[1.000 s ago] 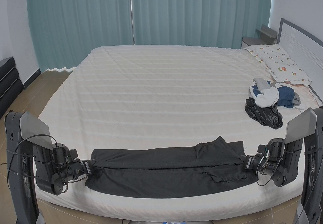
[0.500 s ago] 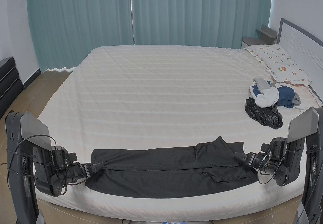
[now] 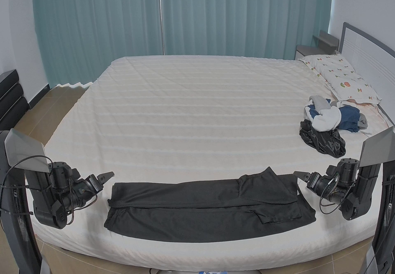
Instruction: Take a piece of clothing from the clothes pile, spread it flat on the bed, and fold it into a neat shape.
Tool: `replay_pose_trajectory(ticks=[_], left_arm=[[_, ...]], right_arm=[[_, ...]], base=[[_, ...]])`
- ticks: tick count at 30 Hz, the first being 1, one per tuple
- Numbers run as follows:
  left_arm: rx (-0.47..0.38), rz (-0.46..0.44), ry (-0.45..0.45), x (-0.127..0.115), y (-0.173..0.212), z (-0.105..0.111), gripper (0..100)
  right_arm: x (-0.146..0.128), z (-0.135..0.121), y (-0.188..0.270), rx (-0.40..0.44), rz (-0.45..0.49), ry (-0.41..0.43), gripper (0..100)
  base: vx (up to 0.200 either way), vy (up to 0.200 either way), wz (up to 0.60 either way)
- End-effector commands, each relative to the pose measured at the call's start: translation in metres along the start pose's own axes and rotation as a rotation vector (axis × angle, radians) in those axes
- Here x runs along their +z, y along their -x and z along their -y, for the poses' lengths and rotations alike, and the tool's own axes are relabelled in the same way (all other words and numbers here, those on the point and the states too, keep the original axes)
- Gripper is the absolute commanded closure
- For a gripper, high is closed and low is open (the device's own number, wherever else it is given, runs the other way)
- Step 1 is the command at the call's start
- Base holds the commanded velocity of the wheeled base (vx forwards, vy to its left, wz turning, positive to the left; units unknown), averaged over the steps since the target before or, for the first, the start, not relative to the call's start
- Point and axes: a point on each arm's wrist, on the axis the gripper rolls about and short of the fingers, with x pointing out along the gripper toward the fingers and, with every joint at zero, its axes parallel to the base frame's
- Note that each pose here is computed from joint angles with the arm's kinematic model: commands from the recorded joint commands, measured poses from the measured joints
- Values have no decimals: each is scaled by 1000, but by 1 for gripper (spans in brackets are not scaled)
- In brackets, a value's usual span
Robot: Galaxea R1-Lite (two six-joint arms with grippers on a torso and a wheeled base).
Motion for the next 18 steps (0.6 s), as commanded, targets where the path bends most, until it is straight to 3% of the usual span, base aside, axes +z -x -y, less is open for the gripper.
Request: replay_pose_trajectory(ticks=[1, 5, 8, 12, 18], left_arm=[[-17, 9, 13, 29, -22, 22, 0], [47, -83, 147, 44, -43, 31, 0], [100, -151, 192, 49, -53, 31, 0], [113, -172, 191, 49, -59, 30, 0], [99, -209, 169, 37, -71, 37, 0]], right_arm=[[19, -7, -20, 32, -2, -23, 0], [30, -5, -30, 18, -8, -102, 0], [37, 1, -34, 34, -8, -179, 0], [29, 7, -35, 64, -69, -220, 0], [24, 9, -37, 58, -85, -229, 0]], base=[[0, 0, 0], [0, 0, 0], [0, 0, 0], [0, 0, 0], [0, 0, 0]])
